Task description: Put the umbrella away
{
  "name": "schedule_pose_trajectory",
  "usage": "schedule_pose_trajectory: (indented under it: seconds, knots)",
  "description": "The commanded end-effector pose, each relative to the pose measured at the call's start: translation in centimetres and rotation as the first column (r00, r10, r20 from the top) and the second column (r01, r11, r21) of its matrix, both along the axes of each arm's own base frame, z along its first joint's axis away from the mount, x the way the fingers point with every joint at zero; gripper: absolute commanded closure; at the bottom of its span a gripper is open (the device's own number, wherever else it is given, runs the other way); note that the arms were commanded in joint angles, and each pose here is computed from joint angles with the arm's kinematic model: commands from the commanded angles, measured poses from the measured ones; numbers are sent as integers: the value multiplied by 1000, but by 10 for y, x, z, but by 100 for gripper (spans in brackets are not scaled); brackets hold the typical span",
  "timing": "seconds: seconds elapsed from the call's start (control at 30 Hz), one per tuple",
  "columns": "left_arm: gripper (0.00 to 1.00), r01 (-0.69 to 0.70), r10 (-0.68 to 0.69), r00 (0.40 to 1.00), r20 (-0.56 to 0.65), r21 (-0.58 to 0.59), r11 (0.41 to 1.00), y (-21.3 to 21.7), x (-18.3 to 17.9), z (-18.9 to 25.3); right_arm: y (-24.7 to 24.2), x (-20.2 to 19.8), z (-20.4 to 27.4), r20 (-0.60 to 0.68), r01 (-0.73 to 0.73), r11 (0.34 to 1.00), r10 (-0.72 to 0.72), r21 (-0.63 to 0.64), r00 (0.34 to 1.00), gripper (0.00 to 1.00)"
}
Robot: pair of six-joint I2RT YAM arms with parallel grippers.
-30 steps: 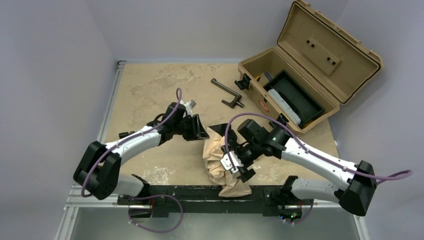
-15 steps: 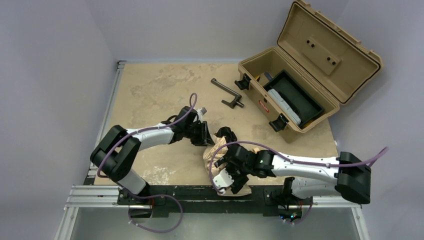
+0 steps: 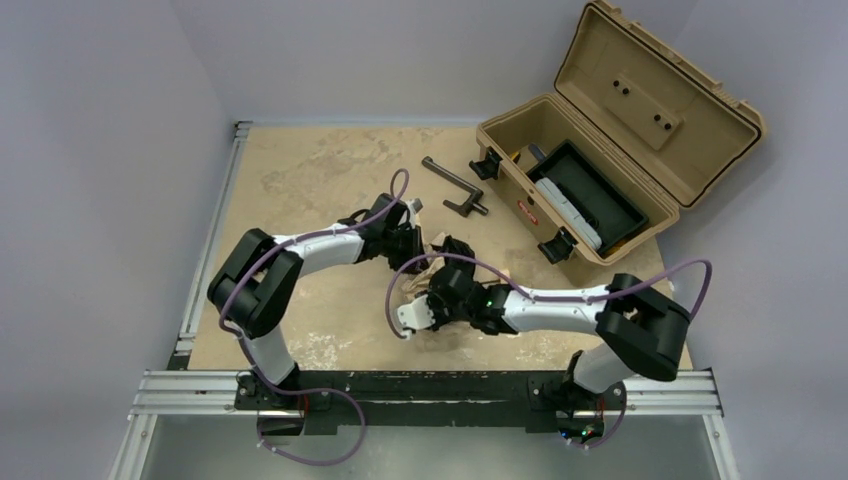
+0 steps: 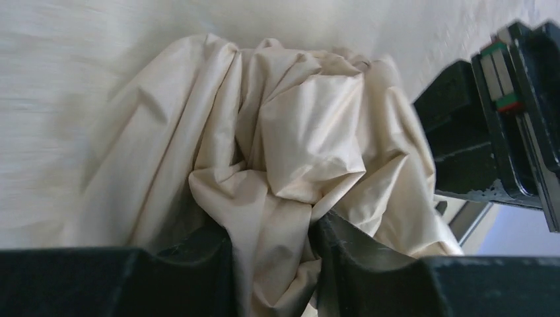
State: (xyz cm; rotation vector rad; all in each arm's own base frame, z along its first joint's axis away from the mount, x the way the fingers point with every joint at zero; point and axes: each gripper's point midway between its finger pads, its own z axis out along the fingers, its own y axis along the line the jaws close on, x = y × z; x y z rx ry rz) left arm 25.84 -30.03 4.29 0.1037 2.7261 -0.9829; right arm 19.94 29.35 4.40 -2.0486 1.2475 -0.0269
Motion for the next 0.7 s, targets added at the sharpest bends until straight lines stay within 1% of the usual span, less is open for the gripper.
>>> schedule_pose_trajectory:
  seconds: [0.0,0.03,0.07,0.13,0.17,0.2,0.27,0.4,0.5,0.63,0.67]
  knots:
    - [87,74,-70,995,-74,56,996,0,-13,-6,15,84,51,155,132,980,-154,148,976,70]
    - [87,71,-65,995,-79,71,995,2,-13,-8,13,85,49,120,130,982,-147,138,982,67]
    - [87,62,-55,995,-84,91,994,6,-12,-11,13,84,49,84,124,983,-136,134,987,60]
    - [87,44,-33,995,-89,123,991,13,-11,-16,11,73,56,10,101,985,-103,138,995,41]
    - [87,31,-19,996,-92,137,990,16,-11,-19,12,62,60,-34,65,988,-60,140,998,32]
    - [86,18,-4,996,-91,146,989,18,-9,-21,11,43,61,-95,3,992,10,130,995,26]
    - [83,-8,21,996,-88,155,988,23,-5,-22,13,19,76,-167,-67,984,95,167,981,17]
    - [76,-34,43,997,-62,138,990,21,4,-11,9,-15,105,-247,-141,964,196,224,949,10]
    - [72,-53,56,998,-16,116,992,20,14,7,-2,-27,117,-255,-155,962,211,225,944,8]
    - [67,-90,86,994,63,68,994,25,26,38,-5,-41,134,-254,-175,943,249,281,935,1]
    - [66,-95,90,992,83,55,994,26,27,46,-5,-46,135,-262,-186,937,267,295,928,1]
